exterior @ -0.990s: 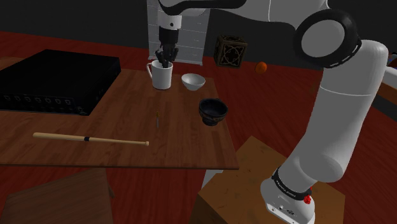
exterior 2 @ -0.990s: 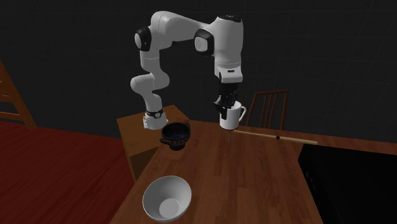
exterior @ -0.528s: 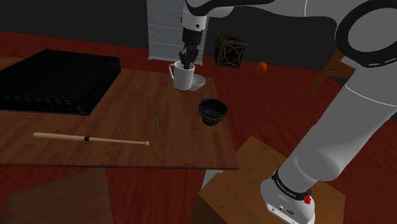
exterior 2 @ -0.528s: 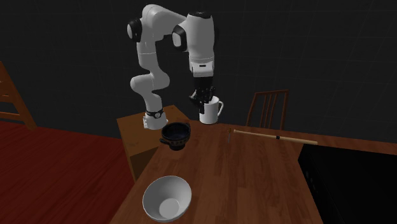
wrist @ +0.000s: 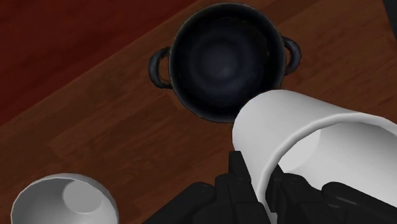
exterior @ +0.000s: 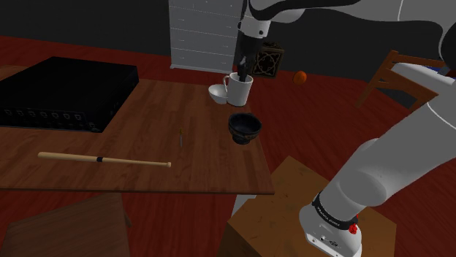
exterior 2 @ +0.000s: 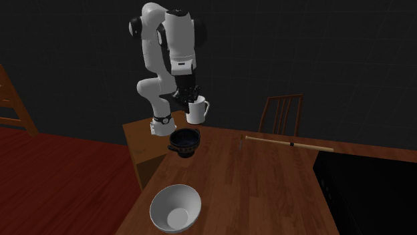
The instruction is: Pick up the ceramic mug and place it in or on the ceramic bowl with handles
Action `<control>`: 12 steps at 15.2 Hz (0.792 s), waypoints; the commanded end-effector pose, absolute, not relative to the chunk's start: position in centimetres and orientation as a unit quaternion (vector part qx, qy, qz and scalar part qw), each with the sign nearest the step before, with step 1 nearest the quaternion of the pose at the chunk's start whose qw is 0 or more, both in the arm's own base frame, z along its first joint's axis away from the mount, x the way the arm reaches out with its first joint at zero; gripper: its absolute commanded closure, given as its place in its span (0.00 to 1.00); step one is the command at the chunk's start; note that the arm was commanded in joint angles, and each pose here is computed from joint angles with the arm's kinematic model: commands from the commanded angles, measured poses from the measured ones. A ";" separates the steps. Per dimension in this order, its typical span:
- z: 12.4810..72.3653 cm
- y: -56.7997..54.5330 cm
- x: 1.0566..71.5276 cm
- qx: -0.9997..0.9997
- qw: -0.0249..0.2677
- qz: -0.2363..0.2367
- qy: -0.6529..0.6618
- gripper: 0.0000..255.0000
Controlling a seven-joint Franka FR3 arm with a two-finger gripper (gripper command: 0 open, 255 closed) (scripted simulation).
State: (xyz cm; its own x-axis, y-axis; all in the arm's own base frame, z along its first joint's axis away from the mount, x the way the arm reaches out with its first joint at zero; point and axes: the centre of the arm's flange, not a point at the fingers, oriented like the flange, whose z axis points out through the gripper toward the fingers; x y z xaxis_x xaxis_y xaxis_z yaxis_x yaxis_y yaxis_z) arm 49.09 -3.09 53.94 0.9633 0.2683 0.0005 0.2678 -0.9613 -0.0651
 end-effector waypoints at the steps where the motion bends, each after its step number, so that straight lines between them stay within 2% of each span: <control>1: 54.2 -5.0 47.3 -0.990 0.033 0.004 -0.136 1.00; 12: 49.1 -6.2 45.9 -0.990 0.033 0.004 -0.136 1.00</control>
